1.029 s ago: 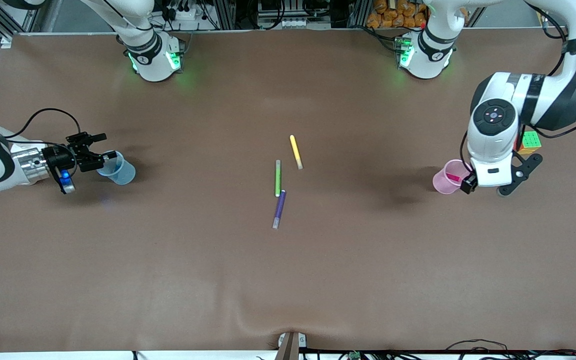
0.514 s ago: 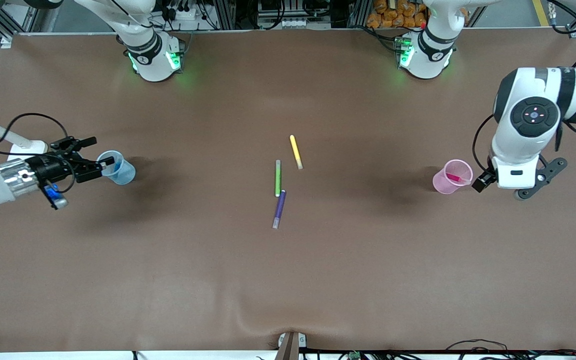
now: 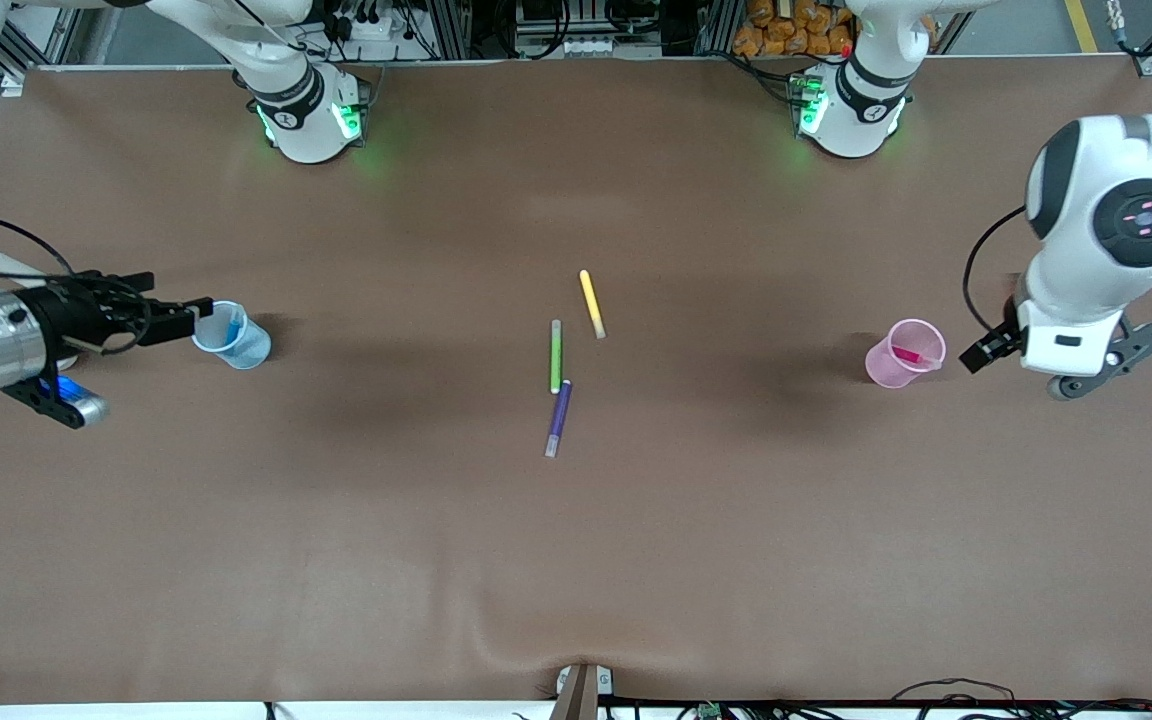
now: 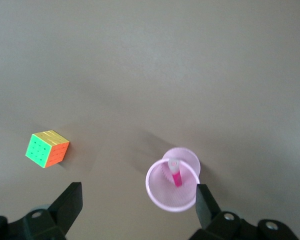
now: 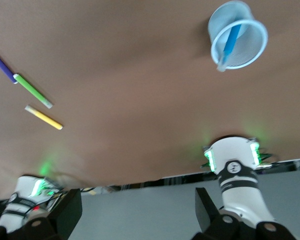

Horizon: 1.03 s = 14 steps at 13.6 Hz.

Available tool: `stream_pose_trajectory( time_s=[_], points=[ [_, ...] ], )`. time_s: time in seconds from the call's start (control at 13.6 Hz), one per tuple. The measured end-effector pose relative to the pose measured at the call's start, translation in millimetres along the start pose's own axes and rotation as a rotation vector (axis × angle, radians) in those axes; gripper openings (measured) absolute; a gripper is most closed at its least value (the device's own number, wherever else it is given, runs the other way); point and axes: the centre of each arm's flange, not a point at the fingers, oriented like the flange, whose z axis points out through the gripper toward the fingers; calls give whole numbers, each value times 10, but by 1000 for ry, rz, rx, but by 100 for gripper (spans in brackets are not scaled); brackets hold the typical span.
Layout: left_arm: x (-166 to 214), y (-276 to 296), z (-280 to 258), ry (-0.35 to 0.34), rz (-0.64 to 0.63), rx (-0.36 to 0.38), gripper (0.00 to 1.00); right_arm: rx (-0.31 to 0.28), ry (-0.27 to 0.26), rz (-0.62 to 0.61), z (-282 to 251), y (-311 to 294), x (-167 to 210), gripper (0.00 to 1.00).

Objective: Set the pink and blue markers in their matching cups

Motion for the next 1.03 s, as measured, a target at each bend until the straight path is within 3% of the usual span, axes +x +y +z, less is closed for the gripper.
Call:
stream_pose_trajectory(
  time_s=[0.29,0.44,0.73,1.03],
  points=[
    [-14,-156,-536,-26,177,-81,100,-63,179,-60,-457,-287,-871,100],
    [-43,-236,-701,-1,247,-103,100,-77,227,-90,-537,-405,-1204,100],
    [-235,-341,-1154,38,291,-198,100,-63,264,-62,-652,-265,-1248,100],
    [-330,-439,-1656,66,334,-209,100,-19,409,-44,-844,-57,-1602,100]
  ],
)
